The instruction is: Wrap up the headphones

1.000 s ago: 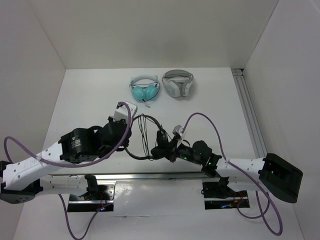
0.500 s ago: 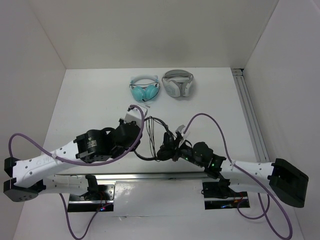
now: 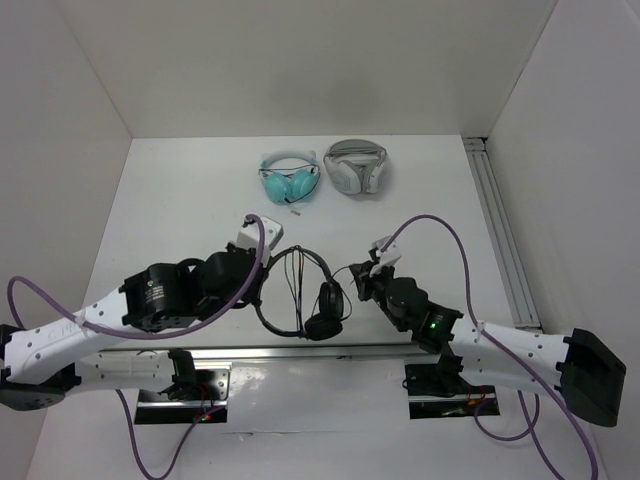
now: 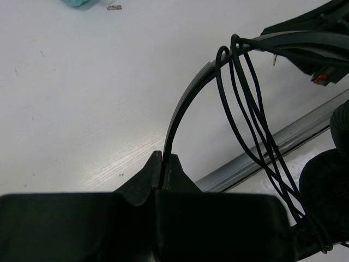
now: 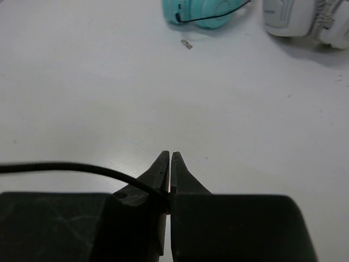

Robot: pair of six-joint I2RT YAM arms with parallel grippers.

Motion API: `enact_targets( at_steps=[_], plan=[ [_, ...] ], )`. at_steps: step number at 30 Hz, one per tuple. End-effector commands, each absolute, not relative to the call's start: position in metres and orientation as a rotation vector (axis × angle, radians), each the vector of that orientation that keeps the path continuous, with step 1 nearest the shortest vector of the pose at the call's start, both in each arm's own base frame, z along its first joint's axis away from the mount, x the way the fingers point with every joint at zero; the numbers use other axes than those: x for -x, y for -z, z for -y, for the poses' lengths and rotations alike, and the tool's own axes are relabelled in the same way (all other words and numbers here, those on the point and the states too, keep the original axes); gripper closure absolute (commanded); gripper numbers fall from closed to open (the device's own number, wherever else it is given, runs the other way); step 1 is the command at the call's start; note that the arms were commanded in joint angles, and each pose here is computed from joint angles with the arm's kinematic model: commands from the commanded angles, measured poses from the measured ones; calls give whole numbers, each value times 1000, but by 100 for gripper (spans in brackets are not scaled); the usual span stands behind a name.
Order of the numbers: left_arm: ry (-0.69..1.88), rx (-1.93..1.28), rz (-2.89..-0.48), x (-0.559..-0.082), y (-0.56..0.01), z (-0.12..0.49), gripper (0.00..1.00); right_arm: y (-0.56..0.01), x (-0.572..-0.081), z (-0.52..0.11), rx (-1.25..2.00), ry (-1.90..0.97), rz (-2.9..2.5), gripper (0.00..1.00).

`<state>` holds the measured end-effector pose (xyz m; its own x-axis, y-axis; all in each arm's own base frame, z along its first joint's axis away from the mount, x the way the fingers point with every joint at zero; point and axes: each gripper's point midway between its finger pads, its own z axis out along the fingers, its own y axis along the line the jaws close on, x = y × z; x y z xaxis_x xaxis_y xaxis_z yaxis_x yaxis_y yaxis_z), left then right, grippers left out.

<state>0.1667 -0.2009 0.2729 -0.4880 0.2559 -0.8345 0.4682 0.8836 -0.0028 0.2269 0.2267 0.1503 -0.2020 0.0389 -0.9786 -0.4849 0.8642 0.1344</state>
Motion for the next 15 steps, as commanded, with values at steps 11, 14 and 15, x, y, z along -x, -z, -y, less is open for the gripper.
enact_targets(
  at_steps=[11,14,15],
  plan=[
    [178,-449,-2135,-165,-265,171,100,-260,-232,-207,207,-514,-1575,100],
    [168,-460,-2157,-164,-254,173,100,-300,-222,-225,287,-614,-1537,100],
    [178,-464,-2160,-164,-251,176,100,-308,-221,-230,306,-631,-1537,100]
  ],
)
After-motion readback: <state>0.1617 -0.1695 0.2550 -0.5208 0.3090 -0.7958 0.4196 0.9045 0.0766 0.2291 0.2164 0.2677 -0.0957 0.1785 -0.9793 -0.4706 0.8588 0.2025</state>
